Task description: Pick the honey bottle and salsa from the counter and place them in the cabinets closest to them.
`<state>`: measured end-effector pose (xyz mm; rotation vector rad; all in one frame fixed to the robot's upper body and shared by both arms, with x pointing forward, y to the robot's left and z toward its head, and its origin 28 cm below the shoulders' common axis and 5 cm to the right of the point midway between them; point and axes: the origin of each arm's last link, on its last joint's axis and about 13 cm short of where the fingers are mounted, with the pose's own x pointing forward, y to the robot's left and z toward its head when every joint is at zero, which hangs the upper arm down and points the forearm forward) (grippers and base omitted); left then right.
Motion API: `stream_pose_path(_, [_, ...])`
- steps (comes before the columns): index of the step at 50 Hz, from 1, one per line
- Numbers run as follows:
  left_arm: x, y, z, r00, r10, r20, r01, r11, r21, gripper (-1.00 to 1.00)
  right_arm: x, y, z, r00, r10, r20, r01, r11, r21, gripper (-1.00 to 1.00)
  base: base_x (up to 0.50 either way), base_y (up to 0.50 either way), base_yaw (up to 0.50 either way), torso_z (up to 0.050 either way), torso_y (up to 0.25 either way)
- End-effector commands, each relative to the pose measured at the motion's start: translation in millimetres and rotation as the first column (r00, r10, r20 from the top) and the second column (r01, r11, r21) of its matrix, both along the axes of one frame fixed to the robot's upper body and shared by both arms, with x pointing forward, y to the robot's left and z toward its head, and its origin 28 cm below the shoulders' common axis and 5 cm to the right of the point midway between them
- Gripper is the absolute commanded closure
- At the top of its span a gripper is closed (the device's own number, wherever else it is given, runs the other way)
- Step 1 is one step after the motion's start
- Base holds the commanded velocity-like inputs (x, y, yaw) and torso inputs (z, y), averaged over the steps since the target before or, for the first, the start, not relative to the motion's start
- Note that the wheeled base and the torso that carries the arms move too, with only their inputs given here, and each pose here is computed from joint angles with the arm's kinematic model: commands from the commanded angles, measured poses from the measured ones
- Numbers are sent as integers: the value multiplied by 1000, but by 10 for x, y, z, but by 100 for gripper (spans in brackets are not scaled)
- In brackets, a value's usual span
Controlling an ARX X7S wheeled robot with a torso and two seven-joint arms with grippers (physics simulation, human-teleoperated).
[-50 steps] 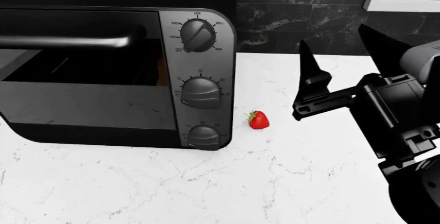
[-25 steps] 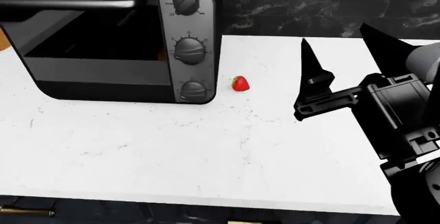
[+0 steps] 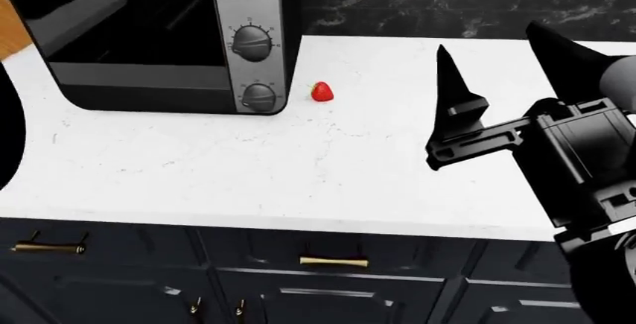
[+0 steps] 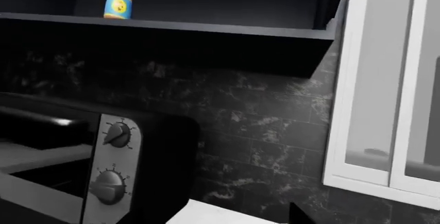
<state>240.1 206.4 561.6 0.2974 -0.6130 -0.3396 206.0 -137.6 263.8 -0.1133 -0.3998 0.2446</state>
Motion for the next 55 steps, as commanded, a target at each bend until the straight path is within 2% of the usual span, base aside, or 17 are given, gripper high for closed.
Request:
stream_pose_path(1, [182, 55, -393, 996, 3, -88, -1, 1000, 20, -100, -11, 3, 69, 999, -8, 35, 7, 1000, 6, -100, 0, 0, 0, 0, 0])
stream_pose_path(12, [438, 124, -868, 978, 63, -198, -50, 996, 71, -100, 19, -29, 122, 995, -66, 70, 64, 997, 39, -100, 0, 0, 0, 0, 0])
stream_pose_path(20, [541, 160, -1172, 962, 80, -259, -49, 991, 125, -100, 19, -35, 106, 994, -86, 71, 82, 995, 51, -100, -224, -184, 0, 0, 0])
stream_pose_path(30, [569, 216, -1359, 955, 87, -282, -46, 988, 151, -100, 33, -45, 62, 991, -104, 80, 99, 993, 65, -100, -378, -405, 0, 0, 0])
stream_pose_path(36, [656, 248, -1495, 942, 149, -301, -96, 978, 184, -100, 35, -39, 6, 992, -101, 81, 96, 993, 65, -100, -377, -444, 0, 0, -2])
stream_pose_path(43, [791, 260, -1693, 926, 228, -301, -151, 954, 258, -100, 48, -35, -47, 991, -101, 87, 95, 993, 71, -100, -291, -471, 0, 0, 0])
stream_pose_path(55, [993, 318, -1989, 902, 271, -336, -165, 936, 311, -100, 69, -45, -77, 990, -102, 102, 94, 992, 83, -100, -200, -419, 0, 0, -1])
